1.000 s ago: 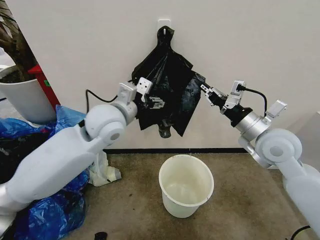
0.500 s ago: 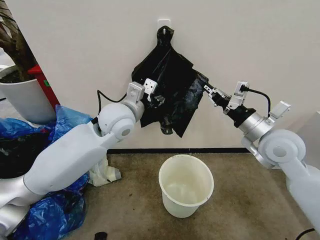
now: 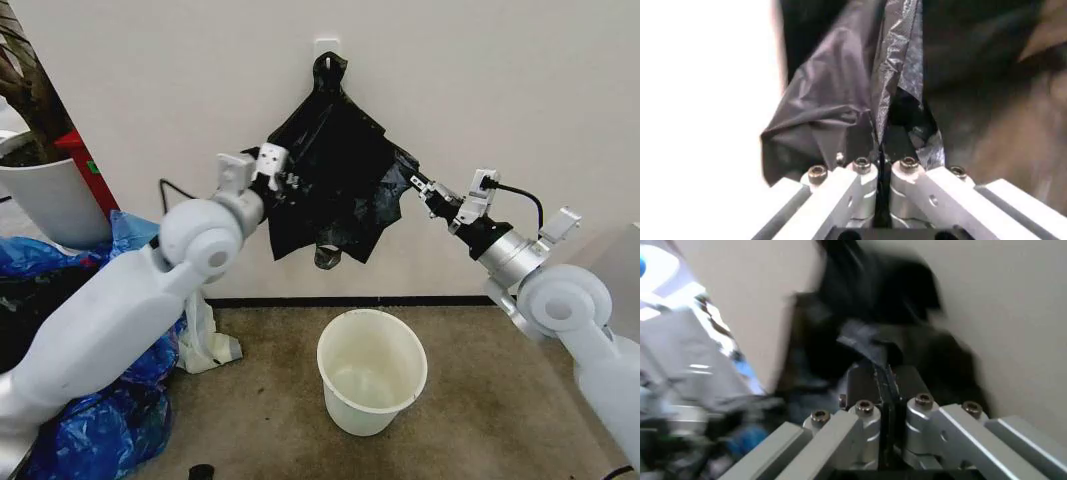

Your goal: Place the garbage bag over the trash bin.

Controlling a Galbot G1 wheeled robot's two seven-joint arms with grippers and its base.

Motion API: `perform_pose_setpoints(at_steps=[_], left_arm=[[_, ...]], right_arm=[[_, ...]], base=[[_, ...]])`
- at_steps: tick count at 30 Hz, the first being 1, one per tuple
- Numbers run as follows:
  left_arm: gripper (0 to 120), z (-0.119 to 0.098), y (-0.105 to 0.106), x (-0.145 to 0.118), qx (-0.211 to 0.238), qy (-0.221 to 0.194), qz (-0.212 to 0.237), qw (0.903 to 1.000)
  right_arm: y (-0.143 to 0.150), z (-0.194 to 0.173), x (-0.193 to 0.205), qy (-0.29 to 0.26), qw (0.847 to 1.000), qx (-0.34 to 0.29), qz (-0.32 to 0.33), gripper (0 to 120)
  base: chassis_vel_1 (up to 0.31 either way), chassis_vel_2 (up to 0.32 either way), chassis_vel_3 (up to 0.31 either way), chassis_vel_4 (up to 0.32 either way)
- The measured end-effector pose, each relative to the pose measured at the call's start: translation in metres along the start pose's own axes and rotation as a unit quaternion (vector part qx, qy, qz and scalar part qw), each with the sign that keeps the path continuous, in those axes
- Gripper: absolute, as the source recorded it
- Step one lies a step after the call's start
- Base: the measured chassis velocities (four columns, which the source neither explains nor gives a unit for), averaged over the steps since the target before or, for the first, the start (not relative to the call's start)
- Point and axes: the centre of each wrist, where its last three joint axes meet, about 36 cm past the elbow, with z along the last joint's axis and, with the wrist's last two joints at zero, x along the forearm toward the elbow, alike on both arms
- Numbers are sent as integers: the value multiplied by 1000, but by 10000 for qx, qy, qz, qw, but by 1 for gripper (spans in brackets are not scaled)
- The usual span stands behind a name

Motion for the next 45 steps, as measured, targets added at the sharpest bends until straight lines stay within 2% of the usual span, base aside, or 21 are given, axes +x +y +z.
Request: perform_pose_setpoints(at_steps=[1, 3, 5, 7, 10, 12, 16, 20, 22, 24, 27, 28, 29, 31, 34, 35, 36, 40, 42, 44, 45], left_arm=[[0, 7, 1, 7, -32, 34, 5, 10000], [0, 37, -4, 35, -161, 172, 209, 9995], [0, 48, -13, 54, -98, -39, 708, 9974], [0, 48, -16, 60, -52, -198, 922, 9955], [0, 36, -27, 77, 302, -639, 1589, 9848], [0, 27, -36, 88, 531, -737, 1881, 9779], [0, 18, -47, 106, 685, -710, 2083, 9731], [0, 14, -49, 119, 773, -532, 1943, 9764], [0, 14, -49, 119, 773, -532, 1943, 9764], [0, 21, -43, 123, 1008, -287, 1755, 9789], [0, 31, -42, 125, 1258, -158, 1783, 9758], [0, 39, -44, 125, 1469, -127, 1884, 9710], [0, 39, -44, 125, 1469, -127, 1884, 9710], [0, 44, -48, 123, 1803, -208, 2125, 9601], [0, 40, -47, 122, 1890, -437, 2456, 9497], [0, 40, -47, 122, 1890, -437, 2456, 9497], [0, 38, -47, 122, 1891, -493, 2558, 9468], [0, 21, -37, 118, 1908, -890, 3288, 9206], [0, 18, -36, 116, 1953, -905, 3357, 9170], [0, 7, -31, 110, 2194, -930, 3524, 9050], [0, 6, -30, 108, 2235, -944, 3547, 9029]], right_arm=[[0, 7, 3, 68, 9999, -7, 74, 0], [11, 18, 12, 125, 9998, -65, 116, 0], [34, 1, 16, -122, 9999, -77, 16, 0], [43, -7, 17, -216, 9997, -89, -43, 0], [81, -43, 27, -549, 9981, -95, -262, 0], [98, -60, 36, -634, 9976, -63, -282, 0], [112, -67, 50, -575, 9983, -42, -42, 0], [108, -63, 57, -444, 9965, -280, 657, 0], [108, -63, 57, -444, 9965, -280, 657, 0], [103, -52, 63, -378, 9924, -497, 1056, 0], [100, -44, 66, -319, 9901, -577, 1237, 0], [98, -39, 69, -309, 9886, -553, 1363, 0], [98, -39, 69, -309, 9886, -553, 1363, 0], [97, -39, 69, -341, 9875, -505, 1451, 0], [97, -48, 68, -436, 9884, -420, 1395, 0], [97, -48, 68, -436, 9884, -420, 1395, 0], [97, -50, 69, -450, 9884, -406, 1391, 0], [92, -86, 81, -688, 9875, -309, 1387, 0], [92, -93, 83, -713, 9874, -318, 1379, 0], [97, -119, 91, -796, 9879, -355, 1286, 0], [97, -122, 92, -796, 9881, -366, 1267, 0]], base=[[0, 0, 0, 0], [0, 0, 0, 0], [0, 0, 0, 0], [0, 0, 0, 0], [0, 0, 0, 0], [0, 0, 0, 0], [0, 0, 0, 0], [0, 0, 0, 0], [0, 0, 0, 0], [0, 0, 0, 0], [0, 0, 0, 0], [0, 0, 0, 0], [0, 0, 0, 0], [0, 0, 0, 0], [0, 0, 0, 0], [0, 0, 0, 0], [0, 0, 0, 0], [0, 0, 0, 0], [0, 0, 0, 0], [0, 0, 0, 0], [0, 0, 0, 0]])
